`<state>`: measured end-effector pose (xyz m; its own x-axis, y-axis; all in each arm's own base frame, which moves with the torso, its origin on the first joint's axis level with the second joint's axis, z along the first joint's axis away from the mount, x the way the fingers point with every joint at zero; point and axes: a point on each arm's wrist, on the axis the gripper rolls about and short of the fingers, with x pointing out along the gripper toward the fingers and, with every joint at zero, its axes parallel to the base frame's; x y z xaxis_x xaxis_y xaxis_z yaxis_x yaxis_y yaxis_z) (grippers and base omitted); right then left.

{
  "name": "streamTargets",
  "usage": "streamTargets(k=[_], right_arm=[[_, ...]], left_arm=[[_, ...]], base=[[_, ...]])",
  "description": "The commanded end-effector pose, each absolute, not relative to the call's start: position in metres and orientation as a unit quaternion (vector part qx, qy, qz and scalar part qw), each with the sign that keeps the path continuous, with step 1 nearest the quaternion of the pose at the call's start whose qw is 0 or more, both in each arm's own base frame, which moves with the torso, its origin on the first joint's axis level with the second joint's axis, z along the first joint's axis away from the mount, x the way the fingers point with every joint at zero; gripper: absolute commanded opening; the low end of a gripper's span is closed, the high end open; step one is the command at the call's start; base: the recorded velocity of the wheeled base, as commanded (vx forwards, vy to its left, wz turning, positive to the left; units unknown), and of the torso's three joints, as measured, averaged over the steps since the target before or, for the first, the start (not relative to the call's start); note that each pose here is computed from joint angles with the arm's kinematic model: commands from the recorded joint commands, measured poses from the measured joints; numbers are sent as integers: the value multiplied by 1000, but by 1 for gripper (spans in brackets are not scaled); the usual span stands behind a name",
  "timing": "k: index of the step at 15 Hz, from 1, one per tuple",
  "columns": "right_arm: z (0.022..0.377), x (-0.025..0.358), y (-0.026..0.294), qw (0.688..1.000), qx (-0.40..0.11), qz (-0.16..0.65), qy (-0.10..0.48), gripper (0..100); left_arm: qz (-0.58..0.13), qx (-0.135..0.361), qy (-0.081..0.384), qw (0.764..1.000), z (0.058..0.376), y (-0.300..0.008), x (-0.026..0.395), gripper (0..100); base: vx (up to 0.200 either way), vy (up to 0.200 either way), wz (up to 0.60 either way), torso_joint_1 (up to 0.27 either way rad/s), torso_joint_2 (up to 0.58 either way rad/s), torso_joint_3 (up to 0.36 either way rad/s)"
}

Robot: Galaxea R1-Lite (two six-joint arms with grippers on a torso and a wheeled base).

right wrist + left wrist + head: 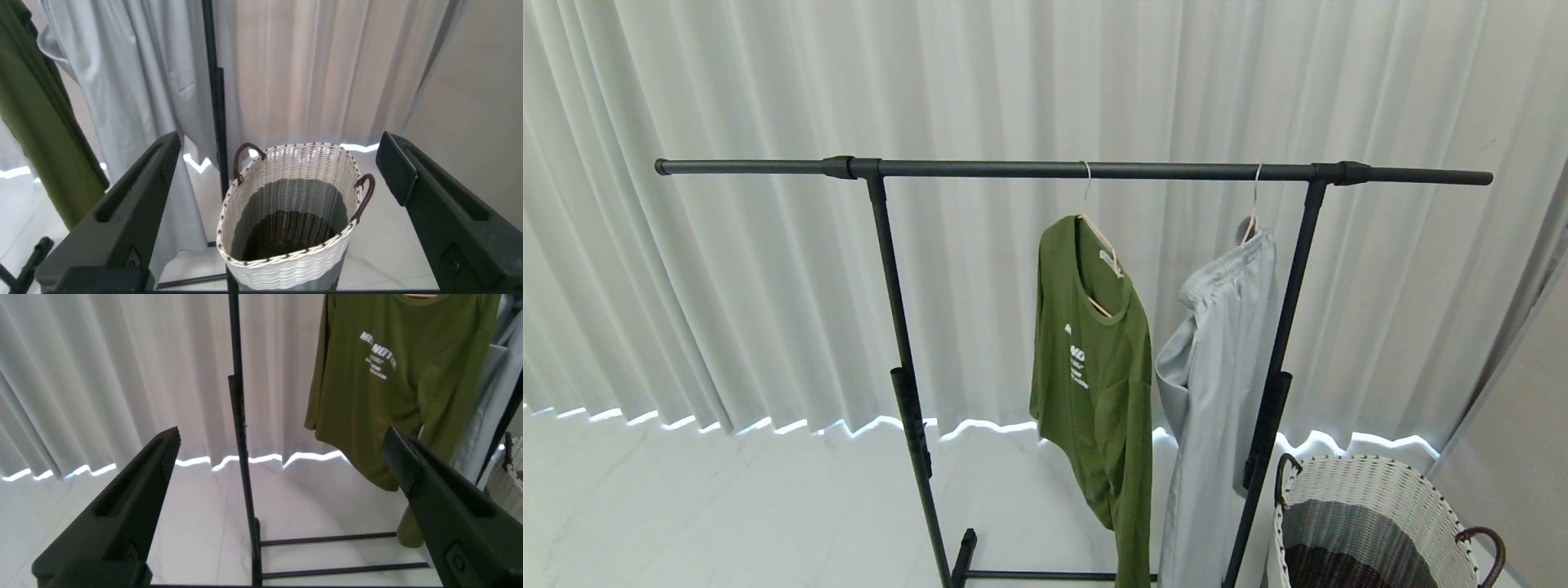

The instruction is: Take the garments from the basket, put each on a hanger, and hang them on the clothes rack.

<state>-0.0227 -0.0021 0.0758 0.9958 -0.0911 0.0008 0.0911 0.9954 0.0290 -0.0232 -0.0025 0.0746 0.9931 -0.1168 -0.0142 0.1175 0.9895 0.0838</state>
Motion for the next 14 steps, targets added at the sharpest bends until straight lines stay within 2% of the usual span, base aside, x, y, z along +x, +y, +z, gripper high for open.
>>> streamTargets(k=[1, 14], right_arm=[[76, -23, -2, 999, 15, -46, -1, 100], [76, -23, -2, 999, 15, -45, -1, 100]], left_arm=[[-58, 42, 4, 997, 75, -3, -23, 100], [-58, 42, 4, 997, 75, -3, -23, 100]], base=[[0, 0, 0, 0, 0, 0], [0, 0, 0, 0, 0, 0]])
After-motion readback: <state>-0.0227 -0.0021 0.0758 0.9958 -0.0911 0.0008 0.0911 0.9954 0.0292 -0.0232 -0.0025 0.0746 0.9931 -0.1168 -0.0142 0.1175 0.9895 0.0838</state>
